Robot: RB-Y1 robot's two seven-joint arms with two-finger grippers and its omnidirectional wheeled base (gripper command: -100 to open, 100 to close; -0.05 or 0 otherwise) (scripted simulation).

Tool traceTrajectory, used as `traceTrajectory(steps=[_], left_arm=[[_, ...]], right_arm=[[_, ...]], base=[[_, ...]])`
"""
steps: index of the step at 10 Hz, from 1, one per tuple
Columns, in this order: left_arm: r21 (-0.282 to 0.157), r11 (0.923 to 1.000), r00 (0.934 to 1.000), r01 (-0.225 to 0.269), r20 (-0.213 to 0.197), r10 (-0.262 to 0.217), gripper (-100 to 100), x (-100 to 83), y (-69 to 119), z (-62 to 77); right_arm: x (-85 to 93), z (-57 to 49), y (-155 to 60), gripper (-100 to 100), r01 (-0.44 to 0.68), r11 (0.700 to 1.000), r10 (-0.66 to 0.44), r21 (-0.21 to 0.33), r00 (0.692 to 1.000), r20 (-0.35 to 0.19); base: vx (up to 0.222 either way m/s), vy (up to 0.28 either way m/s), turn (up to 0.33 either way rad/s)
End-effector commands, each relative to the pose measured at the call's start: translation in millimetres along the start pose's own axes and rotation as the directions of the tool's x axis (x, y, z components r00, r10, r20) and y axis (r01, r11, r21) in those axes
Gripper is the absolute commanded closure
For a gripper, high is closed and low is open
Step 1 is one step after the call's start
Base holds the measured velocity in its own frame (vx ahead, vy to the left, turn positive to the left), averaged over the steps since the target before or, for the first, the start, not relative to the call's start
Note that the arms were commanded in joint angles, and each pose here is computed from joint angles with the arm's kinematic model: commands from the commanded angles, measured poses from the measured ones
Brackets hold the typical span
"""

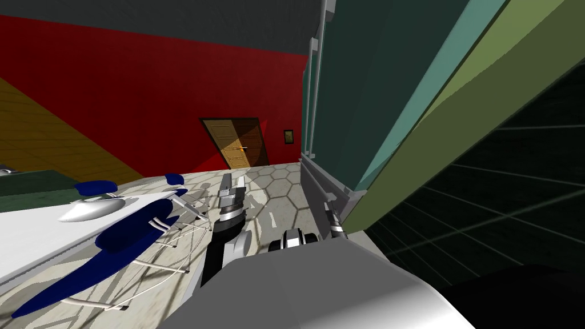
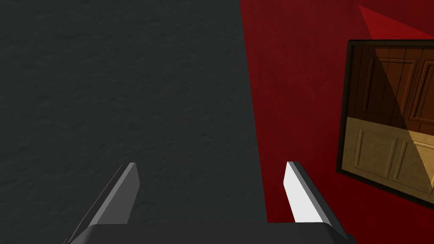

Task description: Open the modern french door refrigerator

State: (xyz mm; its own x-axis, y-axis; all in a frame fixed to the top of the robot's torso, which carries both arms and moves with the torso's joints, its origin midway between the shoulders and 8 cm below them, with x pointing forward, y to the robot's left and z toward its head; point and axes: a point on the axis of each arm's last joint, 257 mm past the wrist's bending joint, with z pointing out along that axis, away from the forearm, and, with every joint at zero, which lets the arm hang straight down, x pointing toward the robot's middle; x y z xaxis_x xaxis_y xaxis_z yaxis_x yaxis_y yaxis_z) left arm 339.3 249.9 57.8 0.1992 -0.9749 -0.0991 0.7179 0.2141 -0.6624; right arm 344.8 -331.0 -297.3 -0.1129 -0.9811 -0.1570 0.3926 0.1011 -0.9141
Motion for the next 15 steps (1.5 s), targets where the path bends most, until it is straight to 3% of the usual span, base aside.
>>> traceTrajectory(steps=[1,3,4,5,6,8,9,10,15], left_arm=[[0.000,1.0000,1.0000,0.000,0.000,0.000,0,0.0,0.0,0.0],[0.000,1.0000,1.0000,0.000,0.000,0.000,0,0.0,0.0,0.0],[0.000,1.0000,1.0000,0.000,0.000,0.000,0,0.0,0.0,0.0],[0.000,1.0000,1.0000,0.000,0.000,0.000,0,0.0,0.0,0.0],[0.000,1.0000,1.0000,0.000,0.000,0.000,0,0.0,0.0,0.0],[0.000,1.0000,1.0000,0.000,0.000,0.000,0,0.0,0.0,0.0],[0.000,1.0000,1.0000,0.000,0.000,0.000,0,0.0,0.0,0.1],[0.000,1.0000,1.0000,0.000,0.000,0.000,0,0.0,0.0,0.0],[0.000,1.0000,1.0000,0.000,0.000,0.000,0,0.0,0.0,0.0]], right_arm=[[8.7,27.5,-4,-100,-0.002,1.000,0.002,0.006,1.000,-0.007],[9.8,31.0,-5,-100,-0.002,1.000,0.002,0.006,1.000,-0.008],[9.2,21.7,1,-100,-0.001,1.000,0.001,-0.011,1.000,-0.009],[4.2,13.7,-3,100,0.000,1.000,0.000,0.006,1.000,-0.003],[1.8,6.7,-2,100,0.000,1.000,0.000,0.006,1.000,-0.001],[0.4,21.4,-9,100,0.016,0.998,-0.014,0.055,0.999,-0.037],[6.3,21.1,-8,100,0.011,0.999,-0.008,0.051,0.998,-0.059],[-0.3,28.1,-7,100,0.033,0.997,-0.028,0.073,0.997,-0.076],[13.8,32.7,-3,100,0.048,0.996,-0.035,0.074,0.985,-0.172]], base=[[-0.042,0.037,0.006],[-0.010,0.007,0.001],[-0.011,-0.003,-0.013],[0.045,-0.021,-0.016],[0.044,-0.039,-0.010],[-0.045,-0.036,0.129],[-0.116,-0.075,0.295],[-0.145,-0.076,0.316],[-0.066,-0.040,0.172]])
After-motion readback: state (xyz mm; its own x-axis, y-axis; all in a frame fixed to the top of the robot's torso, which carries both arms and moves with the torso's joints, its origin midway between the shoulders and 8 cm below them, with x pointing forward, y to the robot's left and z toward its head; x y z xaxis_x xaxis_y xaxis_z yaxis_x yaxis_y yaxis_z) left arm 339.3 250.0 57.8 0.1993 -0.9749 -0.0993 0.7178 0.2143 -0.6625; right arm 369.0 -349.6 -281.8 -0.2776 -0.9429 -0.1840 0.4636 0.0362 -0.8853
